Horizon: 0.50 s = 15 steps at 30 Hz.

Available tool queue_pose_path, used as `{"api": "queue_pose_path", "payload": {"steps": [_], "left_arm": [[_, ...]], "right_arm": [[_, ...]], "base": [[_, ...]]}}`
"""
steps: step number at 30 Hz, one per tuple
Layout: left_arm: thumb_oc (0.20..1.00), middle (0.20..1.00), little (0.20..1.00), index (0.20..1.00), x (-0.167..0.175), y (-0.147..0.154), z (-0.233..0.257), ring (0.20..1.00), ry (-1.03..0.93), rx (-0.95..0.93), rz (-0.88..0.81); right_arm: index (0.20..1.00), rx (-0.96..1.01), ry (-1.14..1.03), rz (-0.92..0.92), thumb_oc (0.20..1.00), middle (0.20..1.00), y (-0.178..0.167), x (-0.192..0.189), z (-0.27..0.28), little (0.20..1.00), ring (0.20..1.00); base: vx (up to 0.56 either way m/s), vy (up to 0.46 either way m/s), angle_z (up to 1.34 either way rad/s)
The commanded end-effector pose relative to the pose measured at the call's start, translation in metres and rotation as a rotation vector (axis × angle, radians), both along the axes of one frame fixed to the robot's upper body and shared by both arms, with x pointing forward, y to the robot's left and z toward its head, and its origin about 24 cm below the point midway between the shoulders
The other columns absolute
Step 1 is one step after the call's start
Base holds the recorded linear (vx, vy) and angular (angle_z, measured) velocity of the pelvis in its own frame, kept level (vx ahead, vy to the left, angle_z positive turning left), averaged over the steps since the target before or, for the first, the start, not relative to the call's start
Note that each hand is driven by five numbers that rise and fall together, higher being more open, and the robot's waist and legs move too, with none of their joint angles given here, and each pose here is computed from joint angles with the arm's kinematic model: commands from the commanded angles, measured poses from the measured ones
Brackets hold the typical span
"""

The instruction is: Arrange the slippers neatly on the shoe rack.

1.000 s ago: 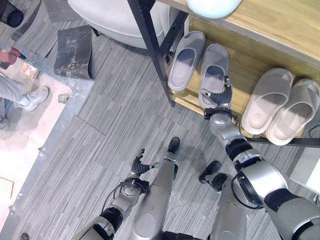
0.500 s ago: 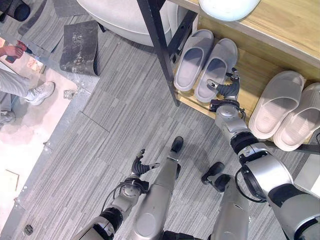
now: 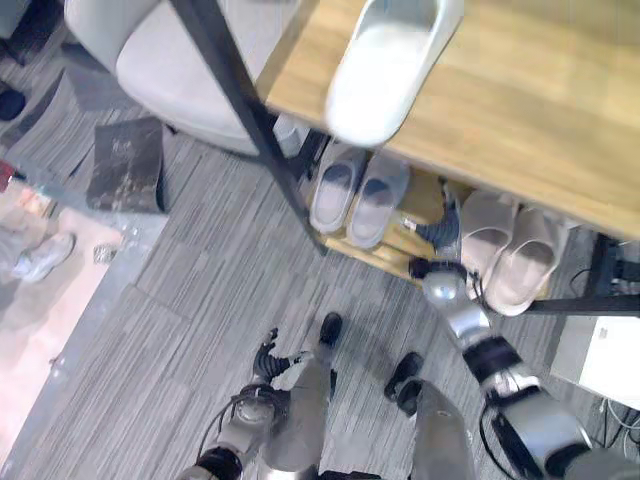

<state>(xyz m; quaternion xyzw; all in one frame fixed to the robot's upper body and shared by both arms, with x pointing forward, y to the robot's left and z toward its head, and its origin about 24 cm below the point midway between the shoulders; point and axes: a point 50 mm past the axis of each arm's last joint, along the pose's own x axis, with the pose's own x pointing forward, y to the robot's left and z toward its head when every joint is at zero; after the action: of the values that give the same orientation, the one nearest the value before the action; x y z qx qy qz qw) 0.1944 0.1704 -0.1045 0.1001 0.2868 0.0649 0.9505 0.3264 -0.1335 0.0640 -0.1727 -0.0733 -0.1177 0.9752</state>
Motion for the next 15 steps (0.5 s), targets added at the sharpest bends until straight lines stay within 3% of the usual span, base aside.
{"api": "queue_pose_path", "payload": {"steps": [1, 3, 7, 15], "left_arm": [[1.0, 1.0, 1.0, 1.0, -0.005, -0.002, -0.003, 1.0, 0.016, 0.018, -0.05], [1.0, 1.0, 1.0, 1.0, -0.009, 0.003, -0.005, 1.0, 0.037, 0.033, -0.067], [1.0, 1.0, 1.0, 1.0, -0.016, 0.009, -0.008, 1.0, 0.065, 0.052, -0.12], [1.0, 1.0, 1.0, 1.0, -0.009, -0.005, 0.003, 1.0, 0.022, 0.021, -0.301]], "right_arm": [[1.0, 0.042, -0.052, 0.158, 1.0, 1.0, 0.0, -0.01, 0.009, 1.0, 1.0], [1.0, 0.213, 0.059, 0.254, 1.0, 1.0, -0.002, -0.031, -0.019, 1.0, 1.0], [1.0, 0.306, 0.25, 0.314, 1.0, 1.0, -0.02, -0.071, -0.063, 1.0, 1.0], [1.0, 0.289, 0.592, 0.23, 1.0, 1.0, -0.062, -0.14, -0.131, 1.0, 1.0]], "base": [[0.13, -0.048, -0.31], [0.09, -0.036, -0.17], [0.07, -0.044, -0.24], [0.03, -0.026, -0.08]]}}
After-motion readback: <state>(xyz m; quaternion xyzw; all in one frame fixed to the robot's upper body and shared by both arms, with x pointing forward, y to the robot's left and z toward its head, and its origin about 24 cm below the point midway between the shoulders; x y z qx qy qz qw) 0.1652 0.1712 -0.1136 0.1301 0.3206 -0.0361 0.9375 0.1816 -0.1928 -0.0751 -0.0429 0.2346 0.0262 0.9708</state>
